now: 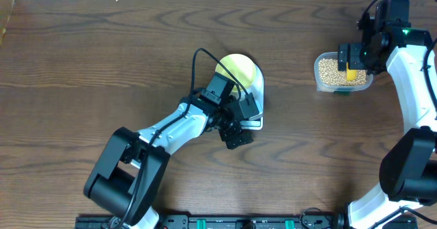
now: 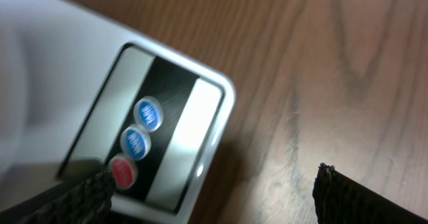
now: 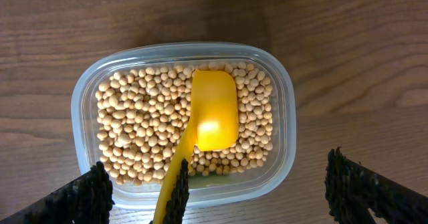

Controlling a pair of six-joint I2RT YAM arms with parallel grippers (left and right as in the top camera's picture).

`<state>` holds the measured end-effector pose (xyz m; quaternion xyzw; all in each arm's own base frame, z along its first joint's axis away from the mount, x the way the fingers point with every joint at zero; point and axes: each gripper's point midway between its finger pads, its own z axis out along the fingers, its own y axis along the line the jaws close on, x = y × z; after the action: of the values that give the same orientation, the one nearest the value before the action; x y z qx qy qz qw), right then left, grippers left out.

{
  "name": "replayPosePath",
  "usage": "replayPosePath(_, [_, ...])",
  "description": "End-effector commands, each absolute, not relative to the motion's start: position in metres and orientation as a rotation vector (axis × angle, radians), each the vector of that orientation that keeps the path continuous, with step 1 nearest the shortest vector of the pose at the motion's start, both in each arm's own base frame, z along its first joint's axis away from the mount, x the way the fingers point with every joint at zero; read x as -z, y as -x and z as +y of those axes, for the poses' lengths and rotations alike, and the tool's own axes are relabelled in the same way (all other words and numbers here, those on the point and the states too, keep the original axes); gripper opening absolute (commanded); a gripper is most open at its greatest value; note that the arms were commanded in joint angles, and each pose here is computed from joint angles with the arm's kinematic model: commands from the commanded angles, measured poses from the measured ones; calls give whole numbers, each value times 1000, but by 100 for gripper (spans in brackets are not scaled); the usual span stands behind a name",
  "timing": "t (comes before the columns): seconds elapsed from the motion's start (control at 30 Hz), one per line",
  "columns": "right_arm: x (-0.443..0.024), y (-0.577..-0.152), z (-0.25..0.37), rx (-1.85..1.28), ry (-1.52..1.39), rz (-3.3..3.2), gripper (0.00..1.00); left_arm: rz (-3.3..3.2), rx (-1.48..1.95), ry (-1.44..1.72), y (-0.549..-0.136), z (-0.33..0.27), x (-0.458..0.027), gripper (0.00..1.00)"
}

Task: Scoop item into bowl and weigh 50g on scale
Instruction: 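Retract the left gripper left, in front of the scale display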

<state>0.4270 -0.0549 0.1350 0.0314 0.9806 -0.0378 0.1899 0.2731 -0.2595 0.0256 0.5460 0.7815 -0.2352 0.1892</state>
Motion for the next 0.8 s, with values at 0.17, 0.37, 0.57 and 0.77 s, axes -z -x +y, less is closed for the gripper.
replayPosePath(0.17, [-133, -426, -59, 117, -107, 2761, 99, 2126, 463, -1359, -295, -228, -96, 98])
replayPosePath(0.37, [-133, -426, -59, 117, -106, 2761, 99, 2206, 408, -1223, -289, -183, -127, 98])
replayPosePath(0.57, [-133, -426, -59, 117, -107, 2761, 99, 2323, 390, -1181, -282, -160, -115, 98])
replayPosePath(0.77, [-133, -426, -59, 117, -107, 2761, 99, 2433, 375, -1201, -272, -151, -86, 98])
